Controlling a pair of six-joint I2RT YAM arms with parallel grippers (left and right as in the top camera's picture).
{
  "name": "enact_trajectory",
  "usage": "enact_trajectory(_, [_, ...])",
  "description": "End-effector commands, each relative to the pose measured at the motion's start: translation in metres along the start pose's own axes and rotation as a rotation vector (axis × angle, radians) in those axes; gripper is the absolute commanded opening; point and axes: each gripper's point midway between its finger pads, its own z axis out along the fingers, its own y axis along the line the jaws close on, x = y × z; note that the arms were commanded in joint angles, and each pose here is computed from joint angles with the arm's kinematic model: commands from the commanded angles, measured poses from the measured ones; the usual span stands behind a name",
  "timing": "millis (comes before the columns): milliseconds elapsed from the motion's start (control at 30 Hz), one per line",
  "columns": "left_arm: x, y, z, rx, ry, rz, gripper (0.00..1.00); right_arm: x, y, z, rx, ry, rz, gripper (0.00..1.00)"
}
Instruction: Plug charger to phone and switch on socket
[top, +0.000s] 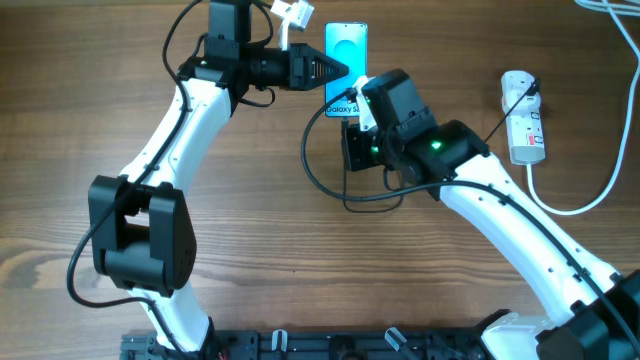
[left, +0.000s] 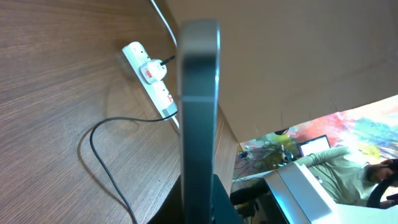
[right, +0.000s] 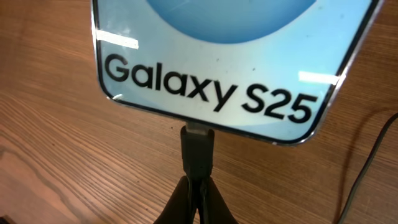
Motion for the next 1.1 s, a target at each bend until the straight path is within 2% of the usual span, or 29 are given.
enact_trajectory(0, [-0.005, -0.026, -0.006, 0.056, 0.002, 0.073, 0.04, -0.008, 0.001, -0.001, -0.007, -0.01, 0.009, 0.05])
enact_trajectory(600, [-0.004, -0.026, -0.006, 0.054, 0.005, 0.098, 0.04, -0.021, 0.003, -0.01, 0.001, -0.042, -0.021, 0.04])
enact_trajectory(1067, [-0.001, -0.024, -0.006, 0.051, 0.013, 0.063, 0.04, -0.031, -0.001, -0.011, 0.034, -0.086, -0.033, 0.04])
